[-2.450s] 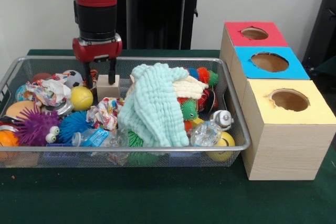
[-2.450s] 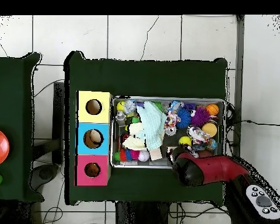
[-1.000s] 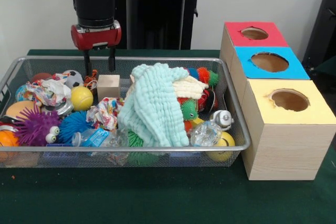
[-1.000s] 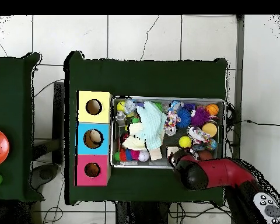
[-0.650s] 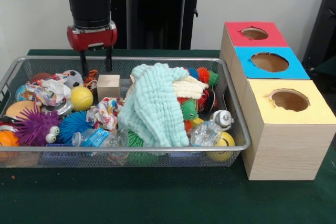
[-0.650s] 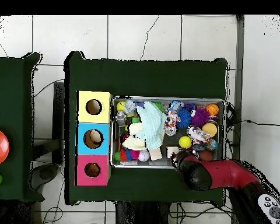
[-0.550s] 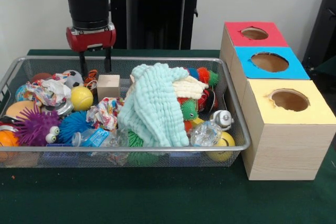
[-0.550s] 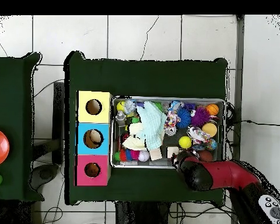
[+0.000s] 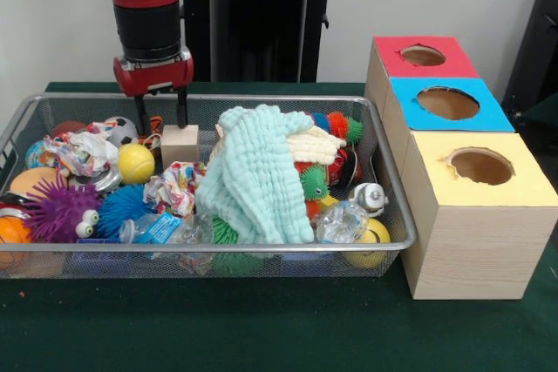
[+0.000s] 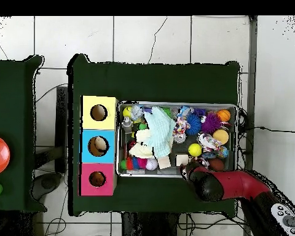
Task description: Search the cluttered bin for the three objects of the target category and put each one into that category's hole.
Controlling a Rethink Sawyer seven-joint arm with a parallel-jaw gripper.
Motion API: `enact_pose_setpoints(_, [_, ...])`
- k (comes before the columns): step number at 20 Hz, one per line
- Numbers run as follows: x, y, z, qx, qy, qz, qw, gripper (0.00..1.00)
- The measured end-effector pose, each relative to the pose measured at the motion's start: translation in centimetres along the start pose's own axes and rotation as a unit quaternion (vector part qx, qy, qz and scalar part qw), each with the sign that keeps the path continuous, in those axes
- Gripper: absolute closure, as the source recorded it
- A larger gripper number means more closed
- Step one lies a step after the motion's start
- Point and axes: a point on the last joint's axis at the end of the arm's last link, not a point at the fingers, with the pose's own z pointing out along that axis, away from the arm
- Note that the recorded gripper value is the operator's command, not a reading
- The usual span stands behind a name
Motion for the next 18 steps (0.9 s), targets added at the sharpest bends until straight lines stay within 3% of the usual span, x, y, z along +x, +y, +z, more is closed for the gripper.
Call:
enact_pose_setpoints(11, [-0.1,-0.3,0.0,0.000,-0.007,-0.003,1.0000,0.00])
enact_pose_setpoints(18, [0.2,-1.0,0.1,-0.016,-0.012,0.013,0.9997,0.00])
